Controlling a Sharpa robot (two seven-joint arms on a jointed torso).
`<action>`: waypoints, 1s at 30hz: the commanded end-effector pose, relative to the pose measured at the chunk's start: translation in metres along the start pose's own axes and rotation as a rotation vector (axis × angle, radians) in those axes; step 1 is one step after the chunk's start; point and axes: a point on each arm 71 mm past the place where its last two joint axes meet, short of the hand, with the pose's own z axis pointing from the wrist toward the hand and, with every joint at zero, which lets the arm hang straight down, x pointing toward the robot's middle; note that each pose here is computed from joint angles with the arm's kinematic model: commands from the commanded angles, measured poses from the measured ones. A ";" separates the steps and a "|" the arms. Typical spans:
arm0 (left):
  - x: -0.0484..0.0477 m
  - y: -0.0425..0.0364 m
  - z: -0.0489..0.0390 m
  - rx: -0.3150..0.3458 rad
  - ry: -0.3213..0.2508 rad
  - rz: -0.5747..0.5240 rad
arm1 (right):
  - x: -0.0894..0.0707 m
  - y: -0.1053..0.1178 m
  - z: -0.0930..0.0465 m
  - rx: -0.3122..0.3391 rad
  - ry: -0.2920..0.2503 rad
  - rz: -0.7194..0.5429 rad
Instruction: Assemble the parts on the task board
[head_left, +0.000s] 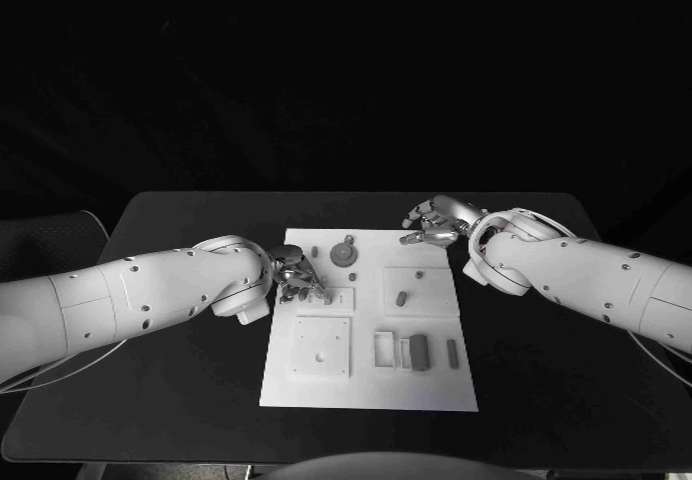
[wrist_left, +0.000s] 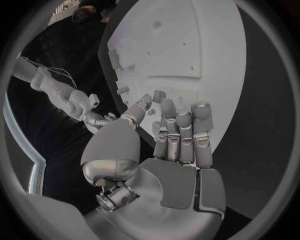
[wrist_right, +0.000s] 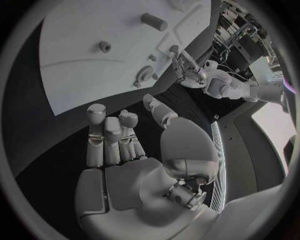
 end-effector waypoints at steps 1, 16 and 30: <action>0.0015 -0.0019 0.0004 0.003 0.011 0.001 | 0.001 0.001 0.000 -0.008 0.013 -0.002; 0.0001 -0.0031 0.0018 0.002 -0.011 -0.002 | 0.001 0.001 0.000 -0.006 0.012 -0.002; -0.0011 -0.0032 0.0024 0.004 -0.021 -0.019 | 0.002 0.001 0.000 -0.007 0.013 -0.001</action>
